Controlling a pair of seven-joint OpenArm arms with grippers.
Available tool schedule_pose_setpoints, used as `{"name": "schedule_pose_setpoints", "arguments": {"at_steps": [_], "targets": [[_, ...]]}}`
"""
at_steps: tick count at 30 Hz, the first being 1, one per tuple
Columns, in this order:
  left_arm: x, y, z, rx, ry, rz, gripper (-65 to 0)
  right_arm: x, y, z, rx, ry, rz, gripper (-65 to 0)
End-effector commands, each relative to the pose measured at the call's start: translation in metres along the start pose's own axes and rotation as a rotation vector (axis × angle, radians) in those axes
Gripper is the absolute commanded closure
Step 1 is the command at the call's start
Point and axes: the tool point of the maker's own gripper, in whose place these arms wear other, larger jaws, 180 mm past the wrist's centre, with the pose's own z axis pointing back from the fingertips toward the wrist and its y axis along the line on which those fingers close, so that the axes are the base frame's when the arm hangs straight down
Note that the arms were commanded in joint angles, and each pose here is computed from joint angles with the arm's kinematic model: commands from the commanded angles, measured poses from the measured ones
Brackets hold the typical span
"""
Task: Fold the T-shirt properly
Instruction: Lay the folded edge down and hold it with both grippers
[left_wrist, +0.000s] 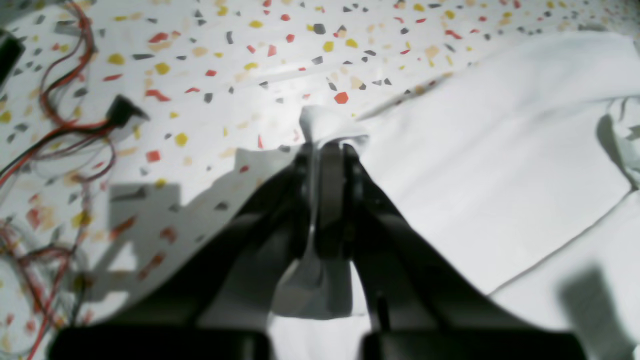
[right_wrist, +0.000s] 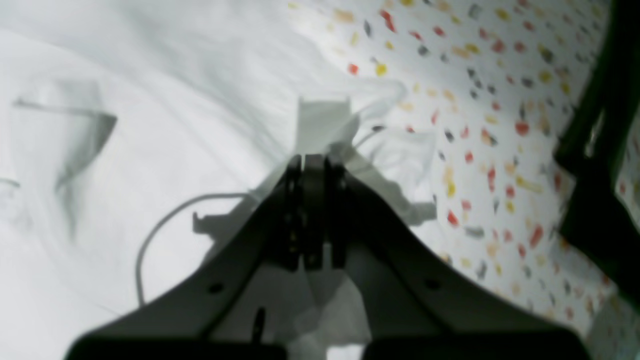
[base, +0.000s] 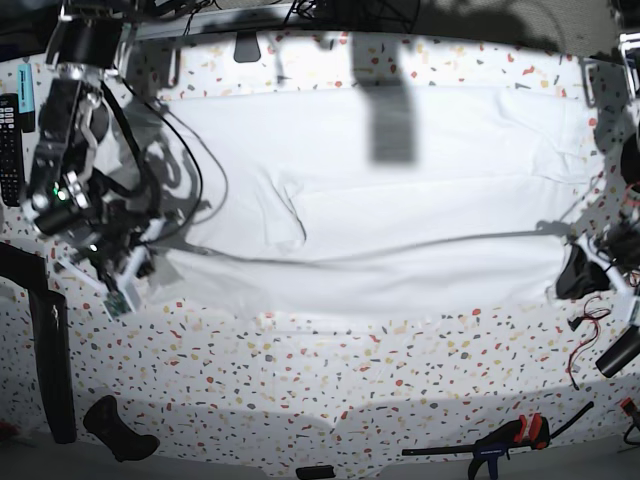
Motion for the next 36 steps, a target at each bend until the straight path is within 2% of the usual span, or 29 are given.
{"name": "schedule_pose_setpoints", "arguments": {"at_steps": [1, 6, 13, 32, 35, 36], "targets": [[0.021, 0.006, 0.012, 0.017, -0.060, -0.030, 0.0, 0.013, -0.012, 0.010, -0.038, -0.053, 0.008, 0.0], [0.001, -0.004, 0.027, 0.019, -0.032, -0.050, 0.0, 0.003, -0.012, 0.027, -0.042, -0.072, -0.022, 0.0], [-0.030, -0.014, 0.035, 0.006, 0.033, -0.038, 0.0, -0.021, 0.000, 0.030, -0.020, -0.017, -0.022, 0.0], [-0.053, -0.017, 0.040, 0.002, 0.077, -0.016, 0.0, -0.045, 0.004, 0.031, -0.012, 0.092, -0.025, 0.0], [-0.059, -0.012, 0.041, 0.028, 0.111, -0.050, 0.0, -0.051, 0.004, 0.031, -0.009, 0.119, -0.029, 0.0], [-0.062, -0.009, 0.041, 0.043, 0.130, -0.069, -2.7, -0.051, 0.004, 0.031, -0.009, 0.121, -0.029, -4.8]]}}
